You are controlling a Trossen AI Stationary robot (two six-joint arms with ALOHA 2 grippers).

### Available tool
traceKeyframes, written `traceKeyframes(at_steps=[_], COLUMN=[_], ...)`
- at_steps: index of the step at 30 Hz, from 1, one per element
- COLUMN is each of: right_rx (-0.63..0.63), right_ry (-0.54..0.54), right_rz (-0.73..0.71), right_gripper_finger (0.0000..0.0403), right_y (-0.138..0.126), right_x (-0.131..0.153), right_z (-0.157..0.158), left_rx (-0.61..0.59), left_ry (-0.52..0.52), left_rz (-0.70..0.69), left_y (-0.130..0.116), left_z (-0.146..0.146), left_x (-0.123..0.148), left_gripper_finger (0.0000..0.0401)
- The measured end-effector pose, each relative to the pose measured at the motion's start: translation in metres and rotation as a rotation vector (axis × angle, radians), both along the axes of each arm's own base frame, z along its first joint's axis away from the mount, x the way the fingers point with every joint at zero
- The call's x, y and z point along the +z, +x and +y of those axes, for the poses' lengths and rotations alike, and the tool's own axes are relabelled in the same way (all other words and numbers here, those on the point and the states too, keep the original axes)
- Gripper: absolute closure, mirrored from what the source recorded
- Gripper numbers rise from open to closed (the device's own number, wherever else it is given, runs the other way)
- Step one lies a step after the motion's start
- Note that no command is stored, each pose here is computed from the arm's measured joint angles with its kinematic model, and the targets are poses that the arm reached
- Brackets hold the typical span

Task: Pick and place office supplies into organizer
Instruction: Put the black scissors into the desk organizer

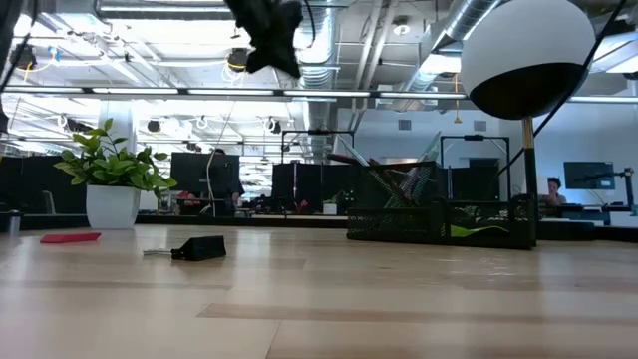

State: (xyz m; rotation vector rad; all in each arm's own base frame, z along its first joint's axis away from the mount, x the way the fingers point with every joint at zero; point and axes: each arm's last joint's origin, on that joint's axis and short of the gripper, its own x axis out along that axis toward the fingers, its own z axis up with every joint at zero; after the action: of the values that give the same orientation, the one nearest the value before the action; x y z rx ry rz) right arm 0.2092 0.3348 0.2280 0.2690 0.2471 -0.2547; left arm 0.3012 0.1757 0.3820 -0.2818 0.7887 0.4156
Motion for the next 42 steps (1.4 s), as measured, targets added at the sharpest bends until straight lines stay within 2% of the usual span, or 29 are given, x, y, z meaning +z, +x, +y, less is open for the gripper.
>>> traceKeyframes(at_steps=[3,6,11,13,16,20,24,31,35,42], right_rx=[-0.006,-0.008,0.002,0.006,0.015,0.022,0.04,0.158,0.246,0.429], right_ry=[0.01,0.003,0.006,-0.004,-0.011,-0.005,0.012,0.069,0.144,0.306], right_rz=[-0.011,-0.008,-0.006,-0.003,0.001,0.017,0.059,0.223,0.337,0.547], right_gripper_finger=[0.0315,0.0315,0.0315,0.0315,0.0315,0.0315,0.0315,0.0315,0.0315,0.0315], right_y=[-0.001,-0.002,-0.003,-0.003,-0.005,-0.001,0.008,0.031,0.045,0.064], right_x=[-0.002,-0.007,-0.005,-0.005,-0.005,-0.006,-0.007,-0.011,-0.014,-0.018], right_z=[0.002,0.004,0.005,0.005,0.005,0.004,-0.001,-0.012,-0.02,-0.033], left_rx=[-0.133,-0.247,-0.297,-0.285,-0.241,-0.238,-0.212,-0.228,-0.229,-0.189], left_ry=[-0.084,-0.102,-0.104,-0.089,-0.122,-0.102,-0.091,-0.159,-0.176,-0.157], left_rz=[-0.232,-0.326,-0.26,-0.275,-0.271,-0.304,-0.273,-0.229,-0.213,-0.221], left_y=[-0.008,-0.01,-0.009,-0.011,-0.016,-0.015,-0.013,-0.002,0.005,0.003], left_z=[0.006,0.001,0.001,0.006,0.01,0.011,0.012,0.014,0.017,0.024], left_x=[0.009,-0.006,-0.067,-0.078,-0.093,-0.097,-0.102,-0.124,-0.135,-0.125], left_gripper_finger=[0.0369,0.0376,0.0385,0.0387,0.0387,0.0387,0.0387,0.0387,0.0387,0.0387])
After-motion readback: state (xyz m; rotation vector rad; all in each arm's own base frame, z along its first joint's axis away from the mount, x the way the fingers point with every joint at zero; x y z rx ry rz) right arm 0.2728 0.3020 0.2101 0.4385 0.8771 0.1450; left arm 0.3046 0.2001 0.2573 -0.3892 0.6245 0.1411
